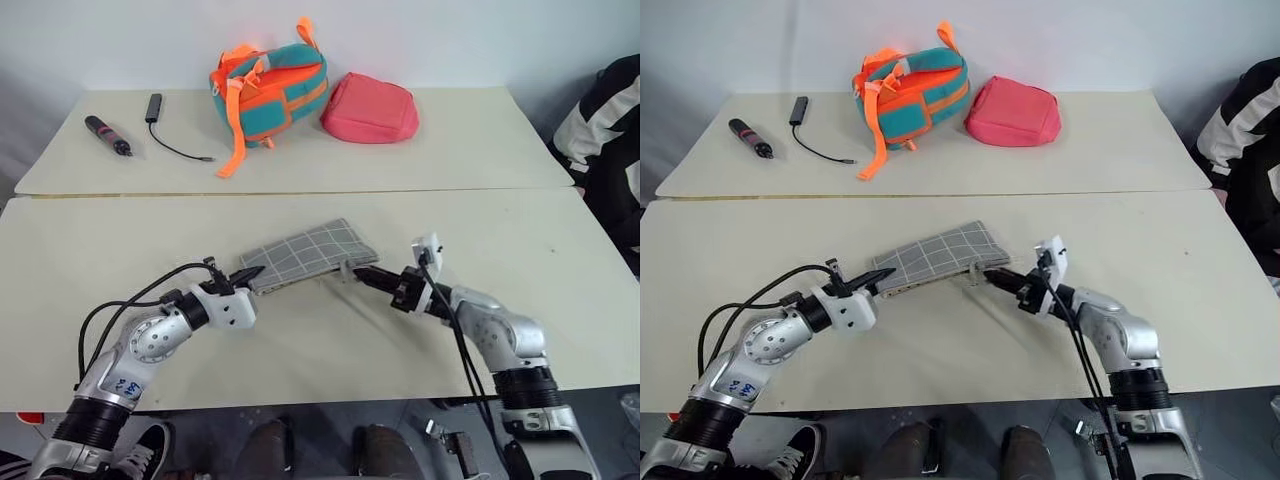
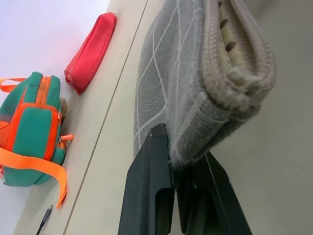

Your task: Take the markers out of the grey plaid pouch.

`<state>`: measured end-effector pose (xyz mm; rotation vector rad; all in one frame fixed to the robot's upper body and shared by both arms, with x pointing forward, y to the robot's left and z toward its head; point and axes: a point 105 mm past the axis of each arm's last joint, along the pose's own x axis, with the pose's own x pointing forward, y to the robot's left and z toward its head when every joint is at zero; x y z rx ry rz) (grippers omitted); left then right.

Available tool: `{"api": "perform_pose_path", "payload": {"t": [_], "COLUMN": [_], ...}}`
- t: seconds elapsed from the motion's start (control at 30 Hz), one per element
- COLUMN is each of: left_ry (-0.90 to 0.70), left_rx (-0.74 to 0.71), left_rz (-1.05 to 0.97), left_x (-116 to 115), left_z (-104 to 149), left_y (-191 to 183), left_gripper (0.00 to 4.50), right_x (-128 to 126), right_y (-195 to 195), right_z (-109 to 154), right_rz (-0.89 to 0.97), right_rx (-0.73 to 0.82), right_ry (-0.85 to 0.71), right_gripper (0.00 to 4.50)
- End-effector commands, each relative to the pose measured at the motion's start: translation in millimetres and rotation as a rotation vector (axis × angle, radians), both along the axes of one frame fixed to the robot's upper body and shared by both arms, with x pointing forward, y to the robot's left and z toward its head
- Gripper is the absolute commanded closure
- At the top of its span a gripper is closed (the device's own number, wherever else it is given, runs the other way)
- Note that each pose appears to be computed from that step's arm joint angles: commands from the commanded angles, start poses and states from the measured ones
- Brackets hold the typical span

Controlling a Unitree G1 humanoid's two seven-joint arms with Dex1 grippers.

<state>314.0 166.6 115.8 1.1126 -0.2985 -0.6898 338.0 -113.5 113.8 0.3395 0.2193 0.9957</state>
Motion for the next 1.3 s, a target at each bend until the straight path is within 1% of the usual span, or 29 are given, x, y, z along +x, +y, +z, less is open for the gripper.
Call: {"api": "perform_pose_path", "payload": {"t": [0.03,0.27,0.37,0.43,0.47,0.53,0.6,0.67,0.73,0.8,0.87,0.93,1.03,1.1,1.2,1.3], "left_ry": [0.037,0.045,0.058,0.089,0.101,0.117,0.127,0.131,0.142,0.178,0.221,0.265,0.296,0.301,0.291,0.295], "left_rx": [0.041,0.014,-0.051,-0.101,-0.119,-0.120,-0.106,-0.111,-0.133,-0.166,-0.189,-0.229,-0.276,-0.275,-0.302,-0.333], "left_rz": [0.099,0.111,0.113,0.079,0.069,0.050,0.036,0.031,0.028,0.008,-0.009,-0.019,-0.049,-0.067,-0.064,-0.067], "left_x": [0.6,-0.4,1.5,-0.4,-0.8,-2.0,-2.5,-1.5,-0.1,-0.4,-0.5,-0.8,-0.1,-1.0,1.5,2.3], "left_z": [-9.1,-6.8,-2.8,-1.7,-1.3,-2.5,-4.7,-3.9,-2.0,-1.3,-0.3,1.8,14.7,21.3,33.7,42.2], "left_y": [36.0,45.2,43.8,35.1,31.6,25.8,20.2,16.7,13.9,8.7,2.8,-2.0,-13.6,-19.0,-22.1,-24.6], "left_gripper": [4.50,4.50,4.50,4.50,4.50,4.50,4.50,4.50,4.50,4.50,4.50,4.50,4.50,4.50,4.50,4.50], "right_x": [14.2,18.7,17.9,10.3,8.1,5.5,-2.4,-7.5,-9.5,-1.4,-2.2,-7.5,-22.9,-24.6,-27.1,-27.3], "right_y": [-39.2,-54.3,-53.4,-43.5,-40.2,-36.2,-30.7,-28.4,-28.3,-28.0,-15.0,-4.0,26.9,37.5,45.2,50.0], "right_z": [16.4,13.6,13.4,14.9,16.9,21.8,26.0,32.3,40.2,59.9,81.8,88.3,95.3,97.9,92.5,88.1], "right_rz": [-0.117,-0.151,-0.142,-0.077,-0.058,-0.034,0.029,0.070,0.095,0.058,0.083,0.128,0.234,0.238,0.268,0.291], "right_rx": [-0.022,-0.084,-0.097,-0.079,-0.070,-0.063,-0.082,-0.138,-0.180,-0.186,-0.198,-0.199,-0.200,-0.238,-0.310,-0.376], "right_ry": [-0.078,-0.102,-0.113,-0.104,-0.109,-0.126,-0.120,-0.165,-0.213,-0.296,-0.417,-0.464,-0.528,-0.588,-0.637,-0.689], "right_gripper": [4.48,4.48,4.48,4.48,4.03,3.50,2.82,2.17,2.17,2.17,2.17,2.17,2.74,3.43,4.47,4.47]}}
